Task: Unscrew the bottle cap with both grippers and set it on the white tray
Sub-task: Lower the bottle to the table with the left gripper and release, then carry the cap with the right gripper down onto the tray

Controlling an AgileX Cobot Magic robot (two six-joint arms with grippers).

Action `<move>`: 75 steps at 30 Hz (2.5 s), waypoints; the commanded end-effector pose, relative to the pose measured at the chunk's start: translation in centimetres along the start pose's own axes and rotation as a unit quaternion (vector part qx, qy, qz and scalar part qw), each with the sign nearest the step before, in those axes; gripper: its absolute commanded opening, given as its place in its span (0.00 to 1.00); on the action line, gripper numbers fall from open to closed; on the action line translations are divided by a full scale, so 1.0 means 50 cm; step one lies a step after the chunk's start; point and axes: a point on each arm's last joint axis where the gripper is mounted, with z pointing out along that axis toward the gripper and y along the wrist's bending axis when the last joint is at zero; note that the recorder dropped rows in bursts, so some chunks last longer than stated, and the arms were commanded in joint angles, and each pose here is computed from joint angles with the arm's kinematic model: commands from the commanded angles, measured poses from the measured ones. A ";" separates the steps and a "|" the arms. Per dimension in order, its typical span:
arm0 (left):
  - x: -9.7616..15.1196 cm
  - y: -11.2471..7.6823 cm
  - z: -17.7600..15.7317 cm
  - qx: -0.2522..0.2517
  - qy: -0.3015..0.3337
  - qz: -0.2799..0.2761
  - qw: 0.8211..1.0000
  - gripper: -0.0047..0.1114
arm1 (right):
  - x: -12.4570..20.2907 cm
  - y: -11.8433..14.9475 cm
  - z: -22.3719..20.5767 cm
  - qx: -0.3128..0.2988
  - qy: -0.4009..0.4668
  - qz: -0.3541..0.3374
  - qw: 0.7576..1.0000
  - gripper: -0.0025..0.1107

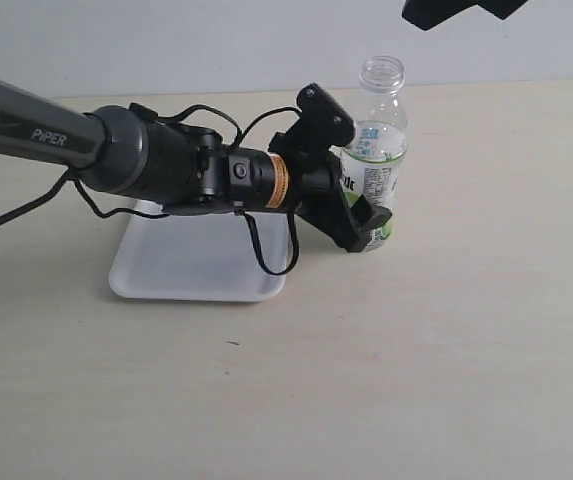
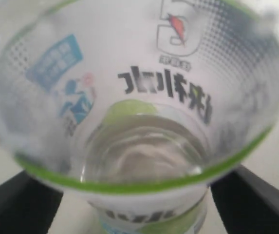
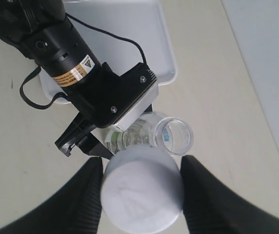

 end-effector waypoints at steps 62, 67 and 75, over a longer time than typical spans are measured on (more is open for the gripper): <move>0.165 0.162 -0.531 -0.243 -0.120 -0.294 0.917 0.04 | -0.157 0.113 0.412 -0.060 -0.029 0.143 0.987 0.02; 0.164 0.162 -0.531 -0.242 -0.122 -0.293 0.917 0.04 | -0.139 0.115 0.491 -0.054 -0.014 0.167 0.984 0.02; 0.164 0.162 -0.531 -0.242 -0.122 -0.289 0.918 0.04 | -0.104 0.131 0.599 -0.057 0.010 0.188 0.980 0.02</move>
